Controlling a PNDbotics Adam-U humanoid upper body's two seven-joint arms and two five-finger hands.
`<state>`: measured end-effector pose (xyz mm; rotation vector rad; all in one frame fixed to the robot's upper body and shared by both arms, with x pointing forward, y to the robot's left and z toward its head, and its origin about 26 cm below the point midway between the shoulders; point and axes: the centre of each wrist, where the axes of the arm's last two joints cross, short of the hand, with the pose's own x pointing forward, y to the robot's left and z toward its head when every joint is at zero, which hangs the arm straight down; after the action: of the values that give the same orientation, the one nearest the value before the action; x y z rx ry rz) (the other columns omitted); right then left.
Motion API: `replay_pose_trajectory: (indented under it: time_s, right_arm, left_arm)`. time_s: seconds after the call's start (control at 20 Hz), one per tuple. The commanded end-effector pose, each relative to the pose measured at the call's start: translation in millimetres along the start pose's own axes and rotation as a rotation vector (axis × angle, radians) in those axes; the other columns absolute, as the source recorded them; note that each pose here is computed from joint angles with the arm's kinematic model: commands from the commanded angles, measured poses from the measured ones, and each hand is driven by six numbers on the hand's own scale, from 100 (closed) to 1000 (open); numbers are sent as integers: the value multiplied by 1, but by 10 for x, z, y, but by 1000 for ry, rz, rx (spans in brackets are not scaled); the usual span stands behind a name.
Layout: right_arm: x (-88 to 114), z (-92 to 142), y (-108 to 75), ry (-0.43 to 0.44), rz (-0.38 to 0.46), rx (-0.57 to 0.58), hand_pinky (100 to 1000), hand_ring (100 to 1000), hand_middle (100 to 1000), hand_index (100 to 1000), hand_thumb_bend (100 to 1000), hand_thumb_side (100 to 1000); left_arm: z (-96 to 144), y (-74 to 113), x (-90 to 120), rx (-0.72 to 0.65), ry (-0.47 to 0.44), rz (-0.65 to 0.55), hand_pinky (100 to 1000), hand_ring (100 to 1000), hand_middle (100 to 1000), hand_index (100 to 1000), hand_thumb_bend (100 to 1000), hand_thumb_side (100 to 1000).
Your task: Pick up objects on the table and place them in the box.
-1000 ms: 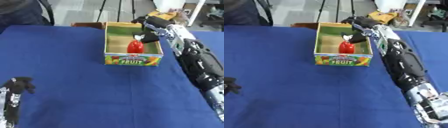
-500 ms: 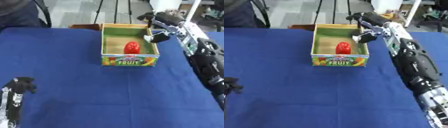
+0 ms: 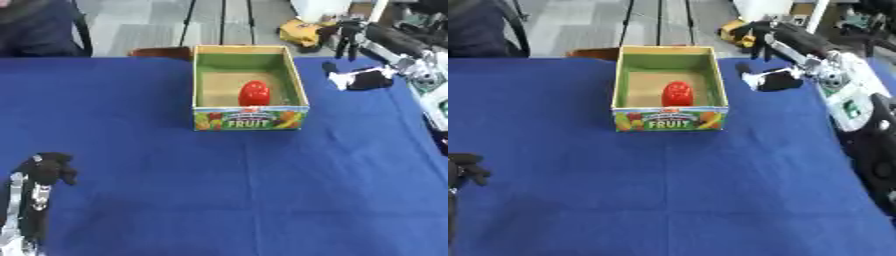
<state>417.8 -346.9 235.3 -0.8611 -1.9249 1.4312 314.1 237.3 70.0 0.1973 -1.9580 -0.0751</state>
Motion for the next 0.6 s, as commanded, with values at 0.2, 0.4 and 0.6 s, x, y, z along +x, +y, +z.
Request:
replay_pose_trajectory:
  time_s: [0.2,0.4,0.6]
  right_arm:
    - [51,222,-232,18,-25,-87,393,537,773,935,100,370]
    - [91,304,-189,31,-69,-113,387,530,766,933,100,407]
    - [99,380,-138,56,-105,-131,381,522,759,932,100,475]
  left_arm:
    - [-41,41,60,12,-31,-10,570,341,380,547,964,814]
    - [-39,41,64,13,-44,-8,570,342,380,546,960,811]
    - [-36,42,64,12,-54,-4,569,341,379,545,956,811]
